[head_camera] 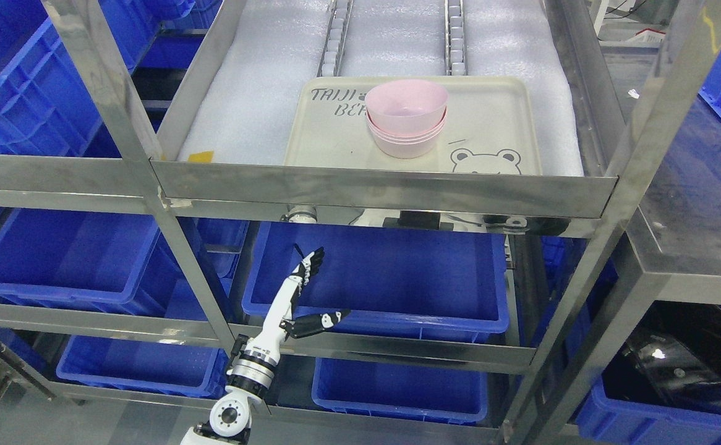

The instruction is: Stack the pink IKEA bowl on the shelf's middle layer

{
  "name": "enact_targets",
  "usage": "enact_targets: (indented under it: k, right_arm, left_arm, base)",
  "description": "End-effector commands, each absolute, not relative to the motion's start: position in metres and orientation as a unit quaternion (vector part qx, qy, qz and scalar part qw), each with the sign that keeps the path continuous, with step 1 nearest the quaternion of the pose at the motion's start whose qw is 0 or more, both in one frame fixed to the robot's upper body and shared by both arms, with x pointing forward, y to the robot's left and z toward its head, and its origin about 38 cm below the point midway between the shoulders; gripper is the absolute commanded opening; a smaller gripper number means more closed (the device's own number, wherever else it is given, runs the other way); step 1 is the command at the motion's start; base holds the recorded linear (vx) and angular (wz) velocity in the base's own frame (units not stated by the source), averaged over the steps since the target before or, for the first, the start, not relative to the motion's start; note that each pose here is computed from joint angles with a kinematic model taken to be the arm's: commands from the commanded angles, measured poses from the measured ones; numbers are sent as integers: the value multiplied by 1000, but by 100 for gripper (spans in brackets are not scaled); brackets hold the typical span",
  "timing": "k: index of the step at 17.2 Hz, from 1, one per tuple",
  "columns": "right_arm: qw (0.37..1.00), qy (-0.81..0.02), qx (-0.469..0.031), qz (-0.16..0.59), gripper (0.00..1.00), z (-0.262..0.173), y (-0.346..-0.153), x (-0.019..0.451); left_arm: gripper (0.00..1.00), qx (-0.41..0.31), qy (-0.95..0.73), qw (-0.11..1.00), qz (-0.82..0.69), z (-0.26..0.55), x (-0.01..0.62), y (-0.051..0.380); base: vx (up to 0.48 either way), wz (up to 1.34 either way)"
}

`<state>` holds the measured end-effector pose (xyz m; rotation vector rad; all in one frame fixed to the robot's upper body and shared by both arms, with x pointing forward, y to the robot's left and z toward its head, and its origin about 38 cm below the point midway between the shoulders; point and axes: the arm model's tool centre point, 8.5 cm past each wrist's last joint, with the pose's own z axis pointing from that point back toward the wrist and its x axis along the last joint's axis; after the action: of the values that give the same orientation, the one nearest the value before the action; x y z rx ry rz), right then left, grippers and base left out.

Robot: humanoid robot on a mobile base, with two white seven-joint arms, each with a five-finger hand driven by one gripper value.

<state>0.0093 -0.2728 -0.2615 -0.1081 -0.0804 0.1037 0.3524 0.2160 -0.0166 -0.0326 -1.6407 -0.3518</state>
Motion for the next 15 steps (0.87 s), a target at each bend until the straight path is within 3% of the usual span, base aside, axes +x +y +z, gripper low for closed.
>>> enact_targets:
  k: [1,3,8,15]
  right_arm:
    - [996,-37,-63,52,100,-261,-284,1]
    - [996,-37,-63,52,100,-261,-284,1]
    - [996,-37,-63,52,100,-261,-284,1]
    - [996,-37,-63,52,100,-261,-284,1]
  left_arm:
    - [99,-62,-747,636,-183,5,353,196]
    - [98,-108,-750,635,-151,9,353,180]
    - [98,-58,-741,662,-92,14,370,210]
    - [100,-70,-729,674,-92,36,394,195]
  base:
    - [0,0]
    - [0,0]
    - [0,0]
    - [0,0]
